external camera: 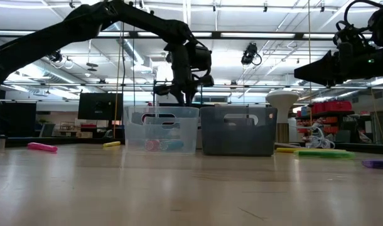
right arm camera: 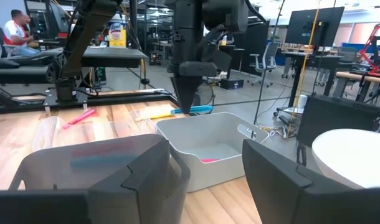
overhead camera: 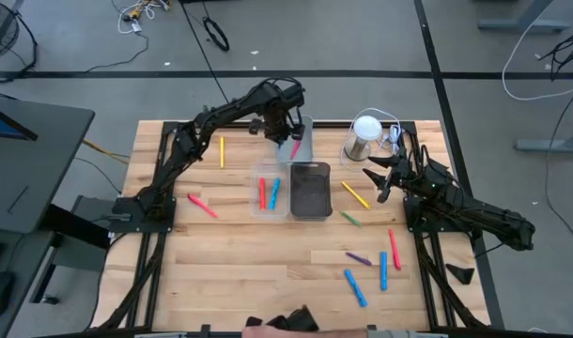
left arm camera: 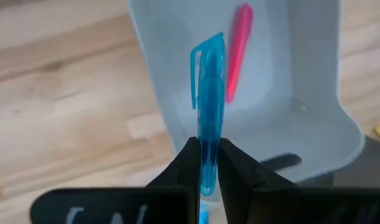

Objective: Pick & Place Markers
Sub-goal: Put the blue pen into the gray bin, then put the right blue highlighter into the transparent bin

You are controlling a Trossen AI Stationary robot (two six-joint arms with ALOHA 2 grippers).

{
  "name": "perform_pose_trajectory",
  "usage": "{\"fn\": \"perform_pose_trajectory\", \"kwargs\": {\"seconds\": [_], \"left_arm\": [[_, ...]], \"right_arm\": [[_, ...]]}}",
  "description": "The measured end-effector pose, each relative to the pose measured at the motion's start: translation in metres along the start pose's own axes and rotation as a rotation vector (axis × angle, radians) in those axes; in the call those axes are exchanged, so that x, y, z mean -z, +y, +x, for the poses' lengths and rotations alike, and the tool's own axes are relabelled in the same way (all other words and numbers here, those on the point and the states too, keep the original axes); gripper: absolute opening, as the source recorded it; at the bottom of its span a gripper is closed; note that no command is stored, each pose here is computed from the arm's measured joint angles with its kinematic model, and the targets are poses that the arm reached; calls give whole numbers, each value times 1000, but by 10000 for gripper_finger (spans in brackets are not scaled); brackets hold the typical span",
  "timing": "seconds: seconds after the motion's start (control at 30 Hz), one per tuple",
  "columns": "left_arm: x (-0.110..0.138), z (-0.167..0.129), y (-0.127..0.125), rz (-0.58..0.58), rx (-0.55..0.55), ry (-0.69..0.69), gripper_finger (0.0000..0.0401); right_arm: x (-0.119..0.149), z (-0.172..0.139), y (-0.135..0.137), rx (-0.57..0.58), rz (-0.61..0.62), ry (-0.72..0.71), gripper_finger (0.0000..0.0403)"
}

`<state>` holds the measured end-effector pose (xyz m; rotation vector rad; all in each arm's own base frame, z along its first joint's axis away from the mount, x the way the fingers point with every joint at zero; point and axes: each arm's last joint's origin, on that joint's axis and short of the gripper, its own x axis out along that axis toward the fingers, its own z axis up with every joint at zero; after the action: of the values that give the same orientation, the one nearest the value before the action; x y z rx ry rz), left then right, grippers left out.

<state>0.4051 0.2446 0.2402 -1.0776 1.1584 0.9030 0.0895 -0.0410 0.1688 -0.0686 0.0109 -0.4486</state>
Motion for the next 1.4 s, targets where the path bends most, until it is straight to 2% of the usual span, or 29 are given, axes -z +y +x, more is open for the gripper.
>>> {"fn": "perform_pose_trajectory", "kwargs": {"seconds": [0.47,0.7,0.9,1.4], "left_arm": [[-3,36,4,-2,-24,-46,36],[-2,39,-1,22,-9,-69,41],[-3,39,-4,47,40,-53,70],[-4,39,-8,48,75,-84,140]], "right_arm": [[0,0,0,0,0,0,208],[0,0,0,0,0,0,208],[0,0,0,0,0,0,208],[0,0,0,0,0,0,208]]}}
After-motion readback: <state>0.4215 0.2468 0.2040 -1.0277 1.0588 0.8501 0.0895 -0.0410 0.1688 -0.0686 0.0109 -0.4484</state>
